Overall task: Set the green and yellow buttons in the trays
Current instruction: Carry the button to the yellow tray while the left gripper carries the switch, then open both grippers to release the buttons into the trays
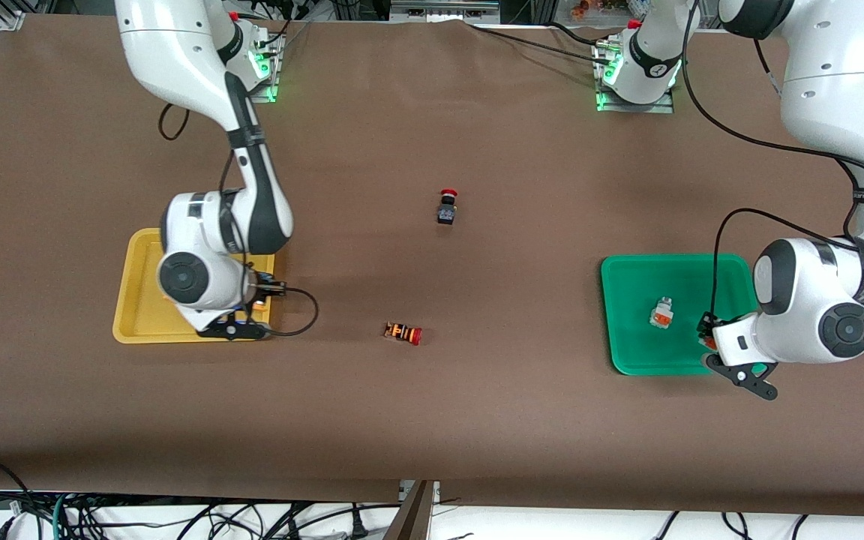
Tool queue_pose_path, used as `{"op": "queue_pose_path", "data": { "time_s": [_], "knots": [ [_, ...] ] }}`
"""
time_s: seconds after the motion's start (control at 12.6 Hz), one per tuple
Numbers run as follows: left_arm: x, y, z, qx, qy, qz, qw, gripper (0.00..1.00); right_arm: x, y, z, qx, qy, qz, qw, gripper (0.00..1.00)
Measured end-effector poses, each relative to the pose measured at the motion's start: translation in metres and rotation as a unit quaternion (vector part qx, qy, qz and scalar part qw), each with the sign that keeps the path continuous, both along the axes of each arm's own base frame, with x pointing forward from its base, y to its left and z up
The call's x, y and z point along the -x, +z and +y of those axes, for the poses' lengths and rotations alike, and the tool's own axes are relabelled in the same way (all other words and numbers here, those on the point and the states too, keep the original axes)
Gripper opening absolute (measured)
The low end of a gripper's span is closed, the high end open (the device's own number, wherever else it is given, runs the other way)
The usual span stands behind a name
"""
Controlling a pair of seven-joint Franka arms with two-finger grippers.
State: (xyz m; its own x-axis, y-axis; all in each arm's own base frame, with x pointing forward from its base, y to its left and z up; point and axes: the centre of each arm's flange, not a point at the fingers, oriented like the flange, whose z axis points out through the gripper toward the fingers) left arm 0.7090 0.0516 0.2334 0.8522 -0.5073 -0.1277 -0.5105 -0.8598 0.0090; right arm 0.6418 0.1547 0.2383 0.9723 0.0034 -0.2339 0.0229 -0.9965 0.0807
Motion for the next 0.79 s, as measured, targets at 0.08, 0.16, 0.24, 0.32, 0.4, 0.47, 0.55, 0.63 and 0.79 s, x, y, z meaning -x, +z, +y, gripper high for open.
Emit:
{"op": "queue_pose_path", "data": {
  "time_s": [0.08,0.16,0.24,0.32,0.4,0.47,0.55,0.63,0.79],
  "knots": [
    [0.007,-0.015,0.004,0.002,-0.003,-0.003,1.0,0.41,0.003,-0.005,-0.017,0.002,0.01,0.009,1.0,0.42],
    [0.013,-0.026,0.004,0.003,-0.004,-0.002,1.0,0.41,0.007,-0.013,-0.027,0.003,0.016,0.018,1.0,0.42],
    [0.017,-0.034,0.001,0.005,-0.006,-0.002,1.0,0.41,0.013,-0.022,-0.034,0.004,0.017,0.026,1.0,0.42],
    [0.021,-0.042,-0.002,0.007,-0.009,-0.002,1.0,0.41,0.018,-0.03,-0.037,0.006,0.017,0.032,0.999,0.42],
    [0.024,-0.046,-0.005,0.008,-0.01,-0.003,1.0,0.41,0.022,-0.036,-0.039,0.006,0.022,0.038,0.999,0.42],
    [0.024,-0.044,-0.007,0.009,-0.012,-0.004,1.0,0.48,0.025,-0.041,-0.041,0.006,0.027,0.042,0.999,0.42],
    [0.022,-0.038,-0.009,0.009,-0.013,-0.008,1.0,0.58,0.027,-0.044,-0.042,0.007,0.029,0.045,0.999,0.42],
    [0.02,-0.027,-0.012,0.009,-0.015,-0.016,1.0,0.68,0.028,-0.047,-0.045,0.008,0.028,0.047,0.998,0.46],
    [0.02,0.042,-0.03,0.012,-0.009,-0.026,1.0,1.0,0.024,-0.044,-0.054,0.008,0.023,0.043,0.999,0.74]
  ]
}}
